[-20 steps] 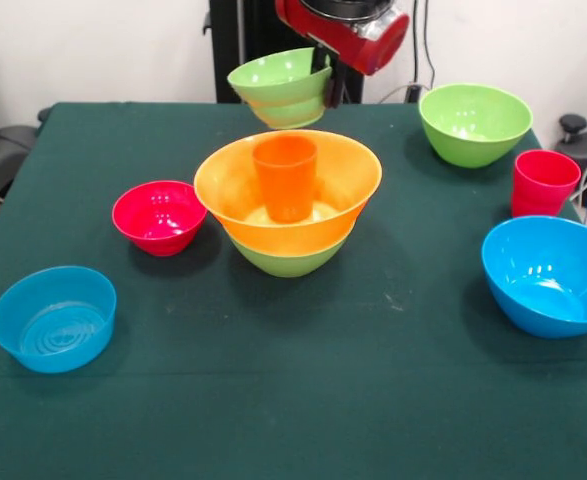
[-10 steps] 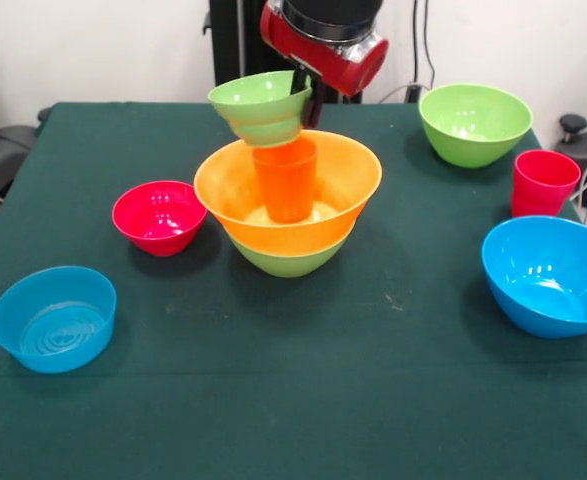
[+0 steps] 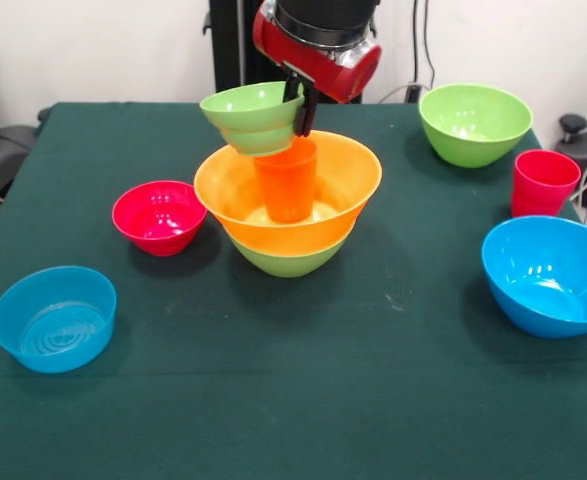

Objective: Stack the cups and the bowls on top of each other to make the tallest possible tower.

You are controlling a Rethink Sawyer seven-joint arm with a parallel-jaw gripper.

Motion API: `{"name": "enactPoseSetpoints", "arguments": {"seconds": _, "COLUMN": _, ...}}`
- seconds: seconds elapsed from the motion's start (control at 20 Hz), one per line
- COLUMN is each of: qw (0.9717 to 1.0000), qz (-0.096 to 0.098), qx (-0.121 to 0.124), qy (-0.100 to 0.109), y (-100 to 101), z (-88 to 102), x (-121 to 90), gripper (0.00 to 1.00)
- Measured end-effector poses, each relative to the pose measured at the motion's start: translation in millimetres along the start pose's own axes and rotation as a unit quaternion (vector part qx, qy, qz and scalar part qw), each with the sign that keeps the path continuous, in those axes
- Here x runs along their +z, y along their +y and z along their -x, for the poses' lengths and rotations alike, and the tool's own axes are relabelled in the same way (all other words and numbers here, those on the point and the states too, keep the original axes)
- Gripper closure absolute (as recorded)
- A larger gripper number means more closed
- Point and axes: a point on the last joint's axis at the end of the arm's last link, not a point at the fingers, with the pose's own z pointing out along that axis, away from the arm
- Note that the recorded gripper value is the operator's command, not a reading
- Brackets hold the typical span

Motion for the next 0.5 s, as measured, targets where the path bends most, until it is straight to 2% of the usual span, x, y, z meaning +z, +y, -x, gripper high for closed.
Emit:
{"name": "enactPoseSetpoints", "arguments": {"seconds": 0.1, "qw": 1.0000, "qz": 0.000, "qx": 0.000, "qy": 0.001, "y": -0.8, "z": -1.4, "x": 1.0, "gripper": 1.00}}
{"name": "enactPoseSetpoints", "arguments": {"seconds": 0.5, "qw": 0.9995, "qz": -0.012, "qx": -0.003, "qy": 0.028, "y": -9.2, "z": -24.0, "x": 18.7, "gripper": 1.00}}
